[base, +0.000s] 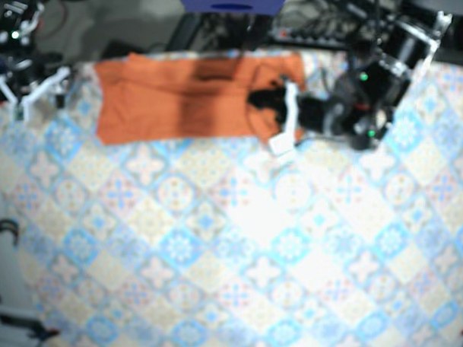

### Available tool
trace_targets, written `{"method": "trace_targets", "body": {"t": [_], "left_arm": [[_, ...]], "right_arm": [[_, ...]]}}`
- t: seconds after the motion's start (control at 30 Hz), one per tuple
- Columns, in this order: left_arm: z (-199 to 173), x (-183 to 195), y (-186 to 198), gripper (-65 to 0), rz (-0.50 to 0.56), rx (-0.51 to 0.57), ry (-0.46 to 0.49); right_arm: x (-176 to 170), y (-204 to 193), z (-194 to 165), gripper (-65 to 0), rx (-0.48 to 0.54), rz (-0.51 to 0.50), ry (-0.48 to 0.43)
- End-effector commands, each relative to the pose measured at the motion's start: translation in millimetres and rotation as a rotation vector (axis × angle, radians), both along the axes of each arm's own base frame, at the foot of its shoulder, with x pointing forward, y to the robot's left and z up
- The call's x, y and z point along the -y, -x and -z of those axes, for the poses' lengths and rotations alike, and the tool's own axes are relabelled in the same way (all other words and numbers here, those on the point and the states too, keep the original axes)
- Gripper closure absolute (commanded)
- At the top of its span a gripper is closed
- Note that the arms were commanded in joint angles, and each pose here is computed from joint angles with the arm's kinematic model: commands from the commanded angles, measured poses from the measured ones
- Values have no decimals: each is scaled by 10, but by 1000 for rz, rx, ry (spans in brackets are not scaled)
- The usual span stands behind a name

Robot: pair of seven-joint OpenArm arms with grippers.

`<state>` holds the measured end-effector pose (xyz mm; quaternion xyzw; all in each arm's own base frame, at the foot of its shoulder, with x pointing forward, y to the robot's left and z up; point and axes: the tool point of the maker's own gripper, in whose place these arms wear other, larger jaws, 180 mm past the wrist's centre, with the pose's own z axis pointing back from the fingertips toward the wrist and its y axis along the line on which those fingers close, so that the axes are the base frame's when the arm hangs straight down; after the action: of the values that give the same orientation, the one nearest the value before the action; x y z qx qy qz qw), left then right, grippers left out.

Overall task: Fold the T-shirt properly
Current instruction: 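Fold the held strip end toward the strip's middle with the left gripper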

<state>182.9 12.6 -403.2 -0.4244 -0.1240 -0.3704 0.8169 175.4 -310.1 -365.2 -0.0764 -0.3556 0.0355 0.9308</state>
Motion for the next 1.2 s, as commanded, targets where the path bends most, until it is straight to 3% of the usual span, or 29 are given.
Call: {"method": "trace_targets", "body": {"t": [0.0, 0.17, 0.47, 1.17], "left_arm": [[-97, 120, -55, 0, 24, 34, 35], [4, 428, 84, 0, 111, 17, 30], [74, 618, 140, 0, 146, 17, 20], [2, 475, -179, 0, 30, 34, 10]], "right_arm": [[30, -63, -113, -420, 38, -12, 18], [26, -61, -110, -420, 38, -11, 17], [26, -61, -110, -420, 38, -11, 17], [26, -69, -115, -420, 41, -12, 17]]}}
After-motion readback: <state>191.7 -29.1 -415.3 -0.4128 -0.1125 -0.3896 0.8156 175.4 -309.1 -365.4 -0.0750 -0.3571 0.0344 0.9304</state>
